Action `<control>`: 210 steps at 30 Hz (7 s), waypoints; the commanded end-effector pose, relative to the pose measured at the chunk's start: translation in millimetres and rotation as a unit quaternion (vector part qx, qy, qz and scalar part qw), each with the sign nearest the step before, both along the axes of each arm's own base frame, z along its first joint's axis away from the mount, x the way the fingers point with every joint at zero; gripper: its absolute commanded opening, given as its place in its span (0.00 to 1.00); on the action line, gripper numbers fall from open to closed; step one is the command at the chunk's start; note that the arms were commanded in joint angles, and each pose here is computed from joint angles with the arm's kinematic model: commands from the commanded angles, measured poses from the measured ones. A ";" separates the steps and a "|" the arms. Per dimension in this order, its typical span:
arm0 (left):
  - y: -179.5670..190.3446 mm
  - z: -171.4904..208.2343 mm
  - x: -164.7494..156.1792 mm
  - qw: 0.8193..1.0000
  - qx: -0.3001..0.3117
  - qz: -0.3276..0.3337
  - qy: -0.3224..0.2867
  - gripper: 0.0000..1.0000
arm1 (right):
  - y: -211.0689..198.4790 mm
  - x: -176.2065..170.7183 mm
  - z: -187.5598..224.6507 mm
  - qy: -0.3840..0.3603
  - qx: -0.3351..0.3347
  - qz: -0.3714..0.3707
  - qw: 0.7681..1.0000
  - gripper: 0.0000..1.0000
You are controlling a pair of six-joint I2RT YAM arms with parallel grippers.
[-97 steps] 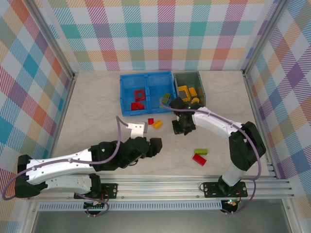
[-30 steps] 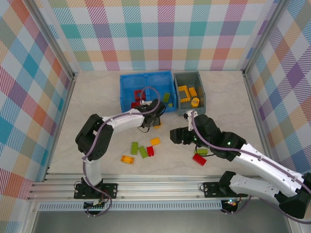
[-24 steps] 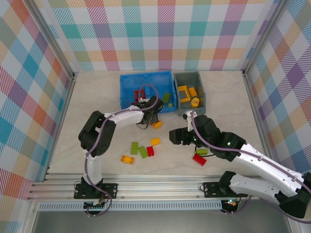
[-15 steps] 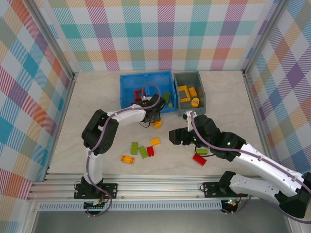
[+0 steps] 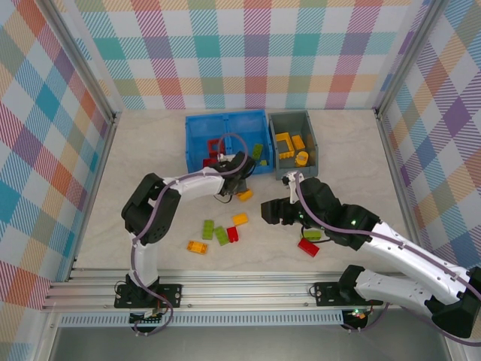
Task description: Sort the legos into containers by color
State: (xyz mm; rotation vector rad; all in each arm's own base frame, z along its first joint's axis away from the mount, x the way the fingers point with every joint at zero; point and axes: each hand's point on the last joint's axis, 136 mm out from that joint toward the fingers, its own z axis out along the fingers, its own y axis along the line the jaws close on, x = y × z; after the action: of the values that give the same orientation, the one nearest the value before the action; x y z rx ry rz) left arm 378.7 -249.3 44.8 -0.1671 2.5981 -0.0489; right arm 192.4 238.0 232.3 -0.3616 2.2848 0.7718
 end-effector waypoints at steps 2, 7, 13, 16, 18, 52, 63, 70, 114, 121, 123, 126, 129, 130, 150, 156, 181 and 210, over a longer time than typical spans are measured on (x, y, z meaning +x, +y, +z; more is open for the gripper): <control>24.9 2.2 -31.3 0.999 0.034 0.018 0.018 0.50 | 3.3 -1.4 2.7 0.001 0.019 0.000 1.000 0.74; 14.5 23.7 -33.6 1.000 0.003 0.007 0.002 0.54 | 5.1 -0.4 1.4 0.001 0.016 0.002 1.000 0.73; 6.8 34.2 -34.9 1.000 -0.012 0.000 0.003 0.60 | 8.4 -0.3 -2.0 0.007 0.018 0.005 1.000 0.74; 3.8 25.5 -34.5 1.000 -0.007 -0.015 0.016 0.62 | 9.3 -0.8 -2.4 0.009 0.019 0.006 1.000 0.74; 2.2 13.4 -34.5 0.999 -0.011 -0.025 0.036 0.62 | 9.3 -1.1 -1.3 0.009 0.020 0.007 1.000 0.74; 34.8 5.7 -46.2 0.998 0.016 -0.001 0.060 0.30 | 12.6 -3.7 -2.8 0.012 0.023 0.017 1.000 0.73; 94.9 103.1 10.7 0.999 0.021 0.023 0.008 0.30 | 86.1 12.1 27.9 -0.060 0.019 0.079 0.995 0.72; 113.4 86.4 73.0 0.999 -0.005 0.039 0.029 0.30 | 94.9 33.2 24.6 -0.072 0.020 0.039 0.996 0.71; 60.7 220.1 -28.5 0.986 -0.094 -0.002 -0.136 0.61 | 60.7 63.2 -111.1 0.132 -0.133 -0.091 0.978 0.74; 49.0 195.5 -148.5 0.982 -0.118 -0.078 -0.125 0.62 | 76.5 107.5 -155.7 0.195 -0.146 -0.095 0.965 0.77; 54.3 187.3 -166.9 0.982 -0.125 -0.081 -0.119 0.62 | 78.7 115.5 -164.7 0.204 -0.162 -0.096 0.961 0.77; 61.5 181.4 -182.1 0.979 -0.138 -0.084 -0.122 0.62 | 81.6 124.0 -178.6 0.222 -0.175 -0.100 0.954 0.76; 67.5 181.8 -188.1 0.978 -0.140 -0.086 -0.126 0.62 | 80.6 129.3 -189.2 0.228 -0.189 -0.107 0.949 0.70; 68.6 183.4 -188.7 0.978 -0.140 -0.087 -0.126 0.62 | 78.1 129.6 -193.2 0.234 -0.198 -0.112 0.945 0.69; -18.4 221.5 -170.9 0.957 -0.193 -0.169 -0.138 0.62 | -20.5 124.5 -60.9 0.097 -0.153 -0.171 0.969 0.28; -75.4 235.4 -154.6 0.947 -0.207 -0.198 -0.149 0.62 | -72.6 167.3 -46.4 0.099 -0.119 -0.203 0.967 0.28; -125.3 214.4 -155.1 0.952 -0.162 -0.216 -0.142 0.61 | -80.9 258.5 -132.5 0.217 -0.143 -0.178 0.949 0.53; -242.0 40.3 -250.7 0.929 -0.046 -0.366 0.033 1.00 | -159.1 22.3 104.6 0.055 -0.056 -0.224 0.971 0.86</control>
State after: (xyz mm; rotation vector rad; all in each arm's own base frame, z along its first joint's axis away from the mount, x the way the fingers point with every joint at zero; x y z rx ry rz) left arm 128.2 -478.8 70.6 0.7929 2.5920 -0.4338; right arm 234.7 89.4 349.2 0.1121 2.3217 0.4860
